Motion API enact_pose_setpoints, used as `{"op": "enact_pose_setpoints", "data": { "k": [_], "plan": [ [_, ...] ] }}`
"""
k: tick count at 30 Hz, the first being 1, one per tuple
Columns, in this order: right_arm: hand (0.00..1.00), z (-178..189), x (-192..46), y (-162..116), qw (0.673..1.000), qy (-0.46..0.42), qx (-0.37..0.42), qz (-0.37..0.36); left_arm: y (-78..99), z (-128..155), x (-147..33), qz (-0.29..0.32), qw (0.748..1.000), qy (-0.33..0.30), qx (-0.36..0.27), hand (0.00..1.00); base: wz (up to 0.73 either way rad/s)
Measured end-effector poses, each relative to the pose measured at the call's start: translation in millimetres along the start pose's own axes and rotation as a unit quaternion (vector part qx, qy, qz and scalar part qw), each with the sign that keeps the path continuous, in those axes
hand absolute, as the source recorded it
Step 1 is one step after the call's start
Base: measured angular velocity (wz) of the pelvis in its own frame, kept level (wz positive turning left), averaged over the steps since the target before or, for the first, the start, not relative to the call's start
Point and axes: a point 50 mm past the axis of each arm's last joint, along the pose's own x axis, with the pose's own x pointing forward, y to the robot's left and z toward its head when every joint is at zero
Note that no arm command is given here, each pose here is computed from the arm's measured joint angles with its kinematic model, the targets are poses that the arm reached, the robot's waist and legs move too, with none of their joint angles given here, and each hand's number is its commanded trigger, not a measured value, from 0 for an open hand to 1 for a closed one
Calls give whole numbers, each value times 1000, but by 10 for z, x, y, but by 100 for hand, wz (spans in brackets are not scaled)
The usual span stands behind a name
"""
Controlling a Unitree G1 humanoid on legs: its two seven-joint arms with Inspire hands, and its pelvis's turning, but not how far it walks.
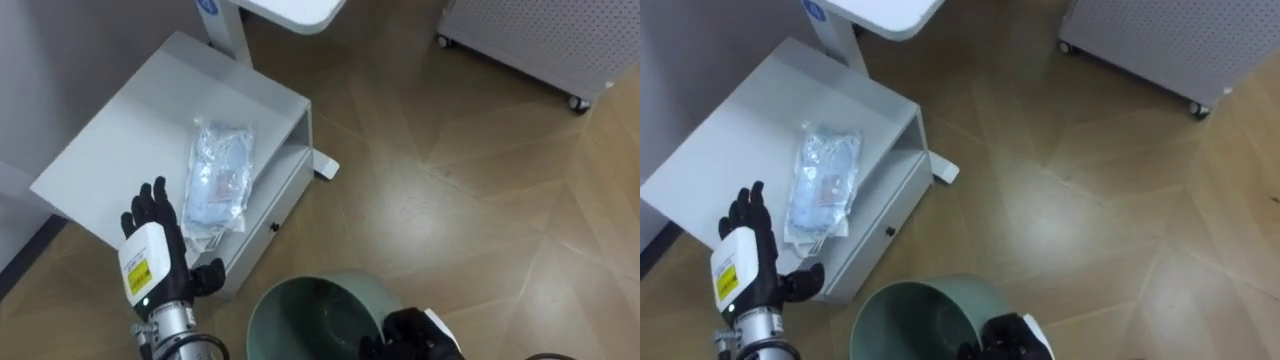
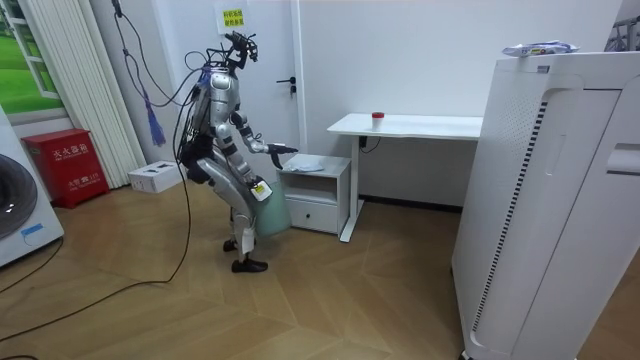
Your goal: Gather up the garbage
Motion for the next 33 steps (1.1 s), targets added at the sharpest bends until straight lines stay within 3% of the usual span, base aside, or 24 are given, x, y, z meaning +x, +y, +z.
{"op": "enact_pose_setpoints", "data": {
  "k": [7, 14, 22, 25, 26, 27, 28, 29, 33],
  "plan": [
    [100, 49, 17, 22, 1000, -4, 28, 5, 5, 151, 86, 6, 998, -56, 27, 0, -3],
    [100, 132, 49, -31, 999, -9, 36, 14, 30, 247, 177, 17, 997, -68, 31, 0, -5],
    [100, 314, 123, -129, 999, -17, 51, 7, 49, 297, 261, 3, 992, -101, 77, 0, 1],
    [100, 358, 135, -147, 998, -22, 56, 7, 56, 279, 275, -3, 990, -105, 92, 18, 0],
    [100, 359, 135, -151, 998, -22, 57, 7, 54, 272, 277, -6, 990, -104, 94, 52, 3],
    [100, 357, 134, -153, 998, -22, 63, 7, 56, 264, 283, -10, 990, -102, 97, 55, 0],
    [100, 359, 134, -157, 997, -22, 69, 7, 61, 265, 297, -14, 989, -103, 100, 73, 0],
    [100, 364, 135, -160, 997, -22, 72, 7, 67, 269, 309, -14, 989, -105, 103, 100, 3],
    [100, 405, 146, -186, 996, -26, 86, 7, 180, 293, 431, 20, 985, -121, 121, 100, 1]
  ]
}}
